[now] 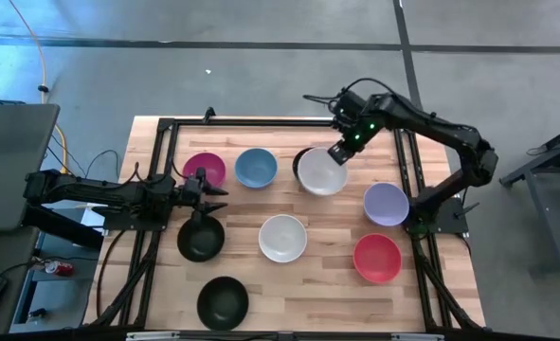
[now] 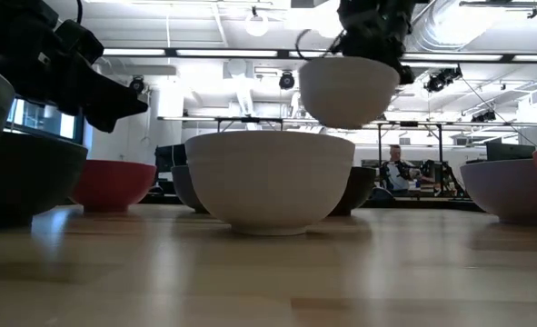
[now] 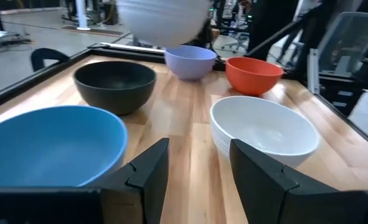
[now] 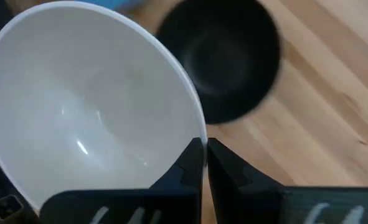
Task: Nest bowls inside each other
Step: Stack the top white bowl on top of the white bowl
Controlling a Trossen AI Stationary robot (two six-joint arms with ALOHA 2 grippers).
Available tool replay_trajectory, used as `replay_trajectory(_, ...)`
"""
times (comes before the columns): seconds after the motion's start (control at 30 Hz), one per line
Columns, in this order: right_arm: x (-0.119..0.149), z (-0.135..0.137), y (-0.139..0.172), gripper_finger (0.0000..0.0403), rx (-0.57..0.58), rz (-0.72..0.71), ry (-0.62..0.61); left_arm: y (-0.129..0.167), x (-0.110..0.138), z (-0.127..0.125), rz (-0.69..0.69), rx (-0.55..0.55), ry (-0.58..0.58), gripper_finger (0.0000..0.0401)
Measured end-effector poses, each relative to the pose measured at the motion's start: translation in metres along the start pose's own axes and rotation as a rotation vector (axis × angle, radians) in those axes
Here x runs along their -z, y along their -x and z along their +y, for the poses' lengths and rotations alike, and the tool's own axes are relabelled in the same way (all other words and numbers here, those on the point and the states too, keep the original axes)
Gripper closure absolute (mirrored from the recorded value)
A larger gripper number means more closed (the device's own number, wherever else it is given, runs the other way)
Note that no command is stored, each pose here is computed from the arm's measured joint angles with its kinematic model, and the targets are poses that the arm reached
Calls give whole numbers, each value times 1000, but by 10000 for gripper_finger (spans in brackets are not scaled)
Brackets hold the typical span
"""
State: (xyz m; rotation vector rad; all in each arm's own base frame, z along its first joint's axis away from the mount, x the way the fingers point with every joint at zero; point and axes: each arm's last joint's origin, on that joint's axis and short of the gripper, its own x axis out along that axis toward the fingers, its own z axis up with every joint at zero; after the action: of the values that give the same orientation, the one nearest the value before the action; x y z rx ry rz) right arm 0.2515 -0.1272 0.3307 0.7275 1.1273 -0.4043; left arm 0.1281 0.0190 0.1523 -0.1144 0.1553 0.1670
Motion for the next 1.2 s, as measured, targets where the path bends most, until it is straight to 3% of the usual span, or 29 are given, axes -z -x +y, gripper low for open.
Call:
replay_trajectory(0.17, 2, 31, -9, 403, -58, -37, 13, 0, 0, 2, -5, -55, 0, 243)
replay_trajectory(0.53, 13, 78, -53, 403, -66, 74, -21, 0, 0, 3, -11, -102, 40, 243)
replay_trajectory(1.03, 31, 120, -70, 403, -146, 90, -56, 0, 0, 3, -10, -101, 33, 243)
replay_trajectory(1.2, 32, 131, -92, 403, -166, 133, -37, 0, 0, 3, -10, -101, 34, 243)
